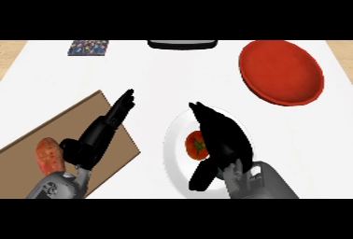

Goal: Pick the tomato from the plate and place it in the bowl

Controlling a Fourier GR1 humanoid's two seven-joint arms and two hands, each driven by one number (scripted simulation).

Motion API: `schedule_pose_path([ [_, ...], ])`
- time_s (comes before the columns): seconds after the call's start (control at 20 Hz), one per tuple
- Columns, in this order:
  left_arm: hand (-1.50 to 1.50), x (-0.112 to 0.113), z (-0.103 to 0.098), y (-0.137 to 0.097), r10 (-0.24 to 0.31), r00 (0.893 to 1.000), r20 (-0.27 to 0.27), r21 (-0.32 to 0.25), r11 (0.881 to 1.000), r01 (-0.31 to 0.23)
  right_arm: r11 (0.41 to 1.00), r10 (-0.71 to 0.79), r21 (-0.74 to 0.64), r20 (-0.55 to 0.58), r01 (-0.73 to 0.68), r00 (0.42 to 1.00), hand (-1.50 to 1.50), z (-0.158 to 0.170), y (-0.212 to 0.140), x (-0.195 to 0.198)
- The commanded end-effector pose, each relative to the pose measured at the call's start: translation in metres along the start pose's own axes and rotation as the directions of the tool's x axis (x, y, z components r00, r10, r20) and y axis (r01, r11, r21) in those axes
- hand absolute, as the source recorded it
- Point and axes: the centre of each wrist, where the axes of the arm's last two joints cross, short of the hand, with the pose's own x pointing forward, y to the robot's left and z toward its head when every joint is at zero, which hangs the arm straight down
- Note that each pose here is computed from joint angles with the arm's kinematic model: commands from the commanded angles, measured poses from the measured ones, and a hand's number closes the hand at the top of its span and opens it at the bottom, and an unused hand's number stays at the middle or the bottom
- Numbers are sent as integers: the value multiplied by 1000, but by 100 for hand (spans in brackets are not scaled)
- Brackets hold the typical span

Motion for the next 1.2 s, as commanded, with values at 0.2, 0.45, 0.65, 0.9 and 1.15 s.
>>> schedule_pose_path([
  [0.2,0,-10,-7,8,7,1000,6,15,1000,-7,994,102,54,-142,-96,985,-150,3,17,26],
  [0.45,0,-7,-1,7,19,1000,-13,3,1000,-19,992,117,-29,-133,-122,984,-150,19,19,32],
  [0.65,0,4,20,8,6,1000,0,5,1000,-6,986,123,-101,-126,-136,984,-150,9,29,14],
  [0.9,0,0,-14,9,19,1000,14,1,1000,-19,968,163,-165,-153,-188,975,-150,0,57,19],
  [1.15,0,-12,-3,-3,5,1000,3,7,1000,-5,967,163,-165,-195,-196,967,-150,-4,65,6],
])
